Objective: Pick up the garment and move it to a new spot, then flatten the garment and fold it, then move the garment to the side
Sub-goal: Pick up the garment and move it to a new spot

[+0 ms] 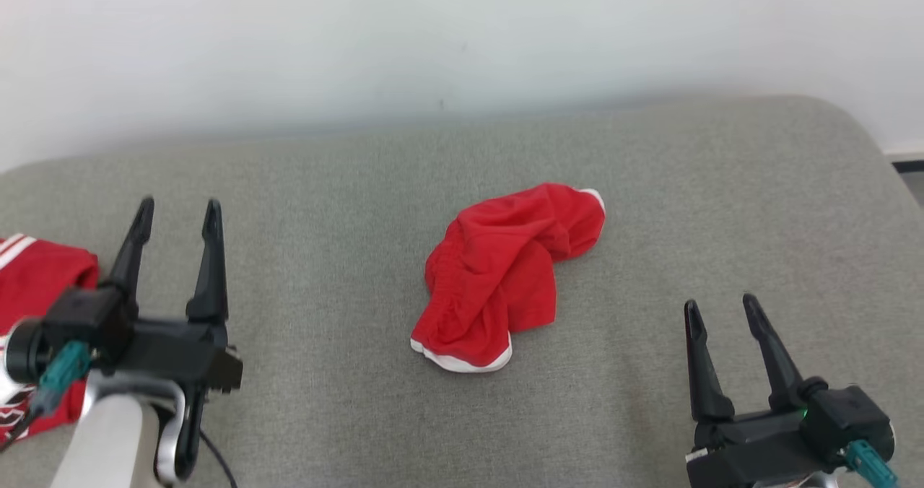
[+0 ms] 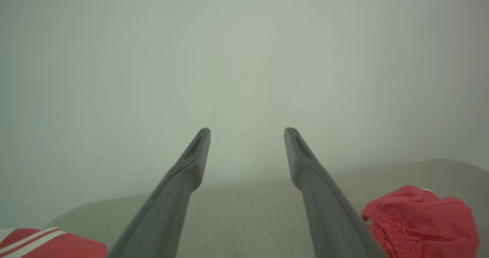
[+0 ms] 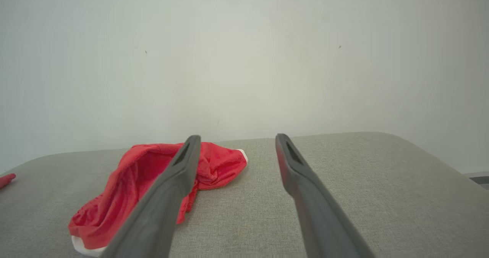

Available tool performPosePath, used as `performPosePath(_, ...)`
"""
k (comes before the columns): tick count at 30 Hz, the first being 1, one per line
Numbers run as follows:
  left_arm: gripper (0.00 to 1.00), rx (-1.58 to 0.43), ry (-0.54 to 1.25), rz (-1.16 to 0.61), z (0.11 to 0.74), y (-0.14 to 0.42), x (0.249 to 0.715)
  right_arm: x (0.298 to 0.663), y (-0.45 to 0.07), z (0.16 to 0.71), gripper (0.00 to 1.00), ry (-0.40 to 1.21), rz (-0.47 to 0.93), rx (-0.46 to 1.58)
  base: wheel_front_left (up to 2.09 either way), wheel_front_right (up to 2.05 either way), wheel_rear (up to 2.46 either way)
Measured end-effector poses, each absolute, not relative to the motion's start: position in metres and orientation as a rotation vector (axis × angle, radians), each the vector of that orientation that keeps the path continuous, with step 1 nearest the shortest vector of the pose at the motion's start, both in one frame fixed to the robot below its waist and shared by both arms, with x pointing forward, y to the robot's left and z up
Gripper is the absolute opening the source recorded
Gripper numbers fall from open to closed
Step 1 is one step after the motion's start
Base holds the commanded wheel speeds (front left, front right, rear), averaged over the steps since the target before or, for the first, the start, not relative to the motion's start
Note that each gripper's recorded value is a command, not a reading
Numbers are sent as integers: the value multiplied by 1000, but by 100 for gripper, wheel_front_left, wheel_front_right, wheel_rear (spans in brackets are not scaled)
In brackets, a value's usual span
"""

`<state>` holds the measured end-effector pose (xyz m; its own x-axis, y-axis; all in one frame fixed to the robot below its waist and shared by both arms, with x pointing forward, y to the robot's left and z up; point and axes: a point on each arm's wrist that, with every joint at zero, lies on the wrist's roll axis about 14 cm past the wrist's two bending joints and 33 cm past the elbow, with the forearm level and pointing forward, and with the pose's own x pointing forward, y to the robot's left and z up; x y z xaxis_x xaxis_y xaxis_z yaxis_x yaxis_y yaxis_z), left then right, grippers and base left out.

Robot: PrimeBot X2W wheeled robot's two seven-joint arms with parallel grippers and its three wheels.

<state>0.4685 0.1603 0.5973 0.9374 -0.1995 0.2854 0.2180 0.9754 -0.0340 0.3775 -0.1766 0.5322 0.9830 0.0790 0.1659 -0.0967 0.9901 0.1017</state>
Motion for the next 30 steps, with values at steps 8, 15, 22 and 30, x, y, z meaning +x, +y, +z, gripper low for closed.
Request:
performPosePath(8, 100, -87, -254, -184, 580, 169, 432, 366, -174, 536, 100, -174, 94, 120, 0, 0, 0)
performPosePath(15, 100, -79, -190, -152, 552, 180, 401, 369, -163, 534, 100, -166, 130, 119, 0, 0, 0)
performPosePath(22, 100, -96, -179, -79, 543, 198, 381, 370, -157, 531, 100, -155, 149, 119, 0, 0, 0)
performPosePath(30, 100, -123, -173, -50, 538, 205, 367, 368, -153, 529, 100, -146, 162, 127, 0, 0, 0)
